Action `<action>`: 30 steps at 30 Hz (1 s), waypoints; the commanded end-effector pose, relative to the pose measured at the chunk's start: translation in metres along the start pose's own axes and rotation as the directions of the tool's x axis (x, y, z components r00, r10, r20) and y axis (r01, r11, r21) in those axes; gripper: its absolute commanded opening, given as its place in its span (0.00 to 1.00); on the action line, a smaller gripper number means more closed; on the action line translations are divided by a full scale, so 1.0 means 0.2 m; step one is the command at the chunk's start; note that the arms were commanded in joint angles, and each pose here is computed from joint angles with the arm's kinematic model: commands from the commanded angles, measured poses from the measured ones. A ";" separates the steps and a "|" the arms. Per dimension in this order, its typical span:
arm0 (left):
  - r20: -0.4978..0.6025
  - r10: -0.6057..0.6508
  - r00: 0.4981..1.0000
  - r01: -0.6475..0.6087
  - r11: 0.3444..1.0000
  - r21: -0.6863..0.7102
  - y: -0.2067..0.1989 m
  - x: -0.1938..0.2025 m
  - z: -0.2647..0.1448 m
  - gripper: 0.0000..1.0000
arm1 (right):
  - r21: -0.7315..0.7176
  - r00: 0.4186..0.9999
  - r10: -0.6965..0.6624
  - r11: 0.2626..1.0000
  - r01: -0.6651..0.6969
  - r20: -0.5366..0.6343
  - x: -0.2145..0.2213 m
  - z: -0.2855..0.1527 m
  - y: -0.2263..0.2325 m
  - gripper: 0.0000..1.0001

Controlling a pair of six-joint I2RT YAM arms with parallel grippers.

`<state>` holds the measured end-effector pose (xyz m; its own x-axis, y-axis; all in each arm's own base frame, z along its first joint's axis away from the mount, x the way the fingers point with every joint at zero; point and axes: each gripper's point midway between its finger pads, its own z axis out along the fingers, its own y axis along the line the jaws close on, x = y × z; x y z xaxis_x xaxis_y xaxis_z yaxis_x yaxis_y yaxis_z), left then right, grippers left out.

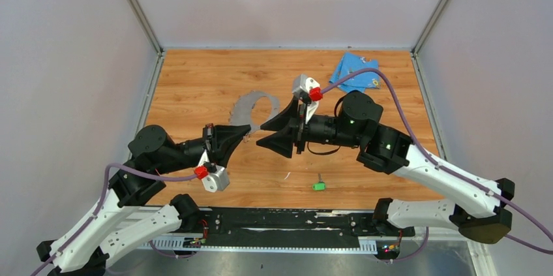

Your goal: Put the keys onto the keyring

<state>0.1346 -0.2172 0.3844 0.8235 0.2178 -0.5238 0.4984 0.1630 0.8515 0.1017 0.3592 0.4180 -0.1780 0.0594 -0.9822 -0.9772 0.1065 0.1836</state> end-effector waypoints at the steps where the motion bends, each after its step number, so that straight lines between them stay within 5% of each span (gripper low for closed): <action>1: 0.032 0.128 0.991 -0.124 0.987 -0.103 0.13 -0.06 -0.01 0.00 | 0.037 0.993 -0.071 0.997 0.068 0.092 -0.16 -0.13 0.04 0.56; 7: 0.067 -0.030 0.997 0.043 0.977 -0.210 0.28 -0.12 -0.02 0.00 | 0.055 0.969 -0.158 0.987 0.151 0.189 -0.17 -0.21 0.04 0.70; 17: 0.125 -0.181 0.975 0.210 0.936 -0.284 0.41 -0.18 -0.03 0.00 | 0.077 0.867 -0.468 0.884 0.462 0.169 -0.19 -0.16 0.02 0.68; 24: 0.157 -0.424 0.892 0.452 0.826 -0.337 0.45 -0.14 -0.02 0.00 | 0.182 0.641 -0.764 0.642 0.744 0.074 -0.19 -0.07 0.05 0.65; 30: 0.068 -0.538 0.840 0.518 0.760 -0.393 0.41 0.01 0.00 0.00 | 0.276 0.468 -0.883 0.442 0.853 -0.033 -0.26 0.04 0.06 0.54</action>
<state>0.1648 -0.2103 0.4519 0.5249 0.0363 -0.8504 0.7051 0.5411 0.4583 0.0799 0.3652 0.4407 0.6397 0.0291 -0.7681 -0.7505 0.2395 -0.6160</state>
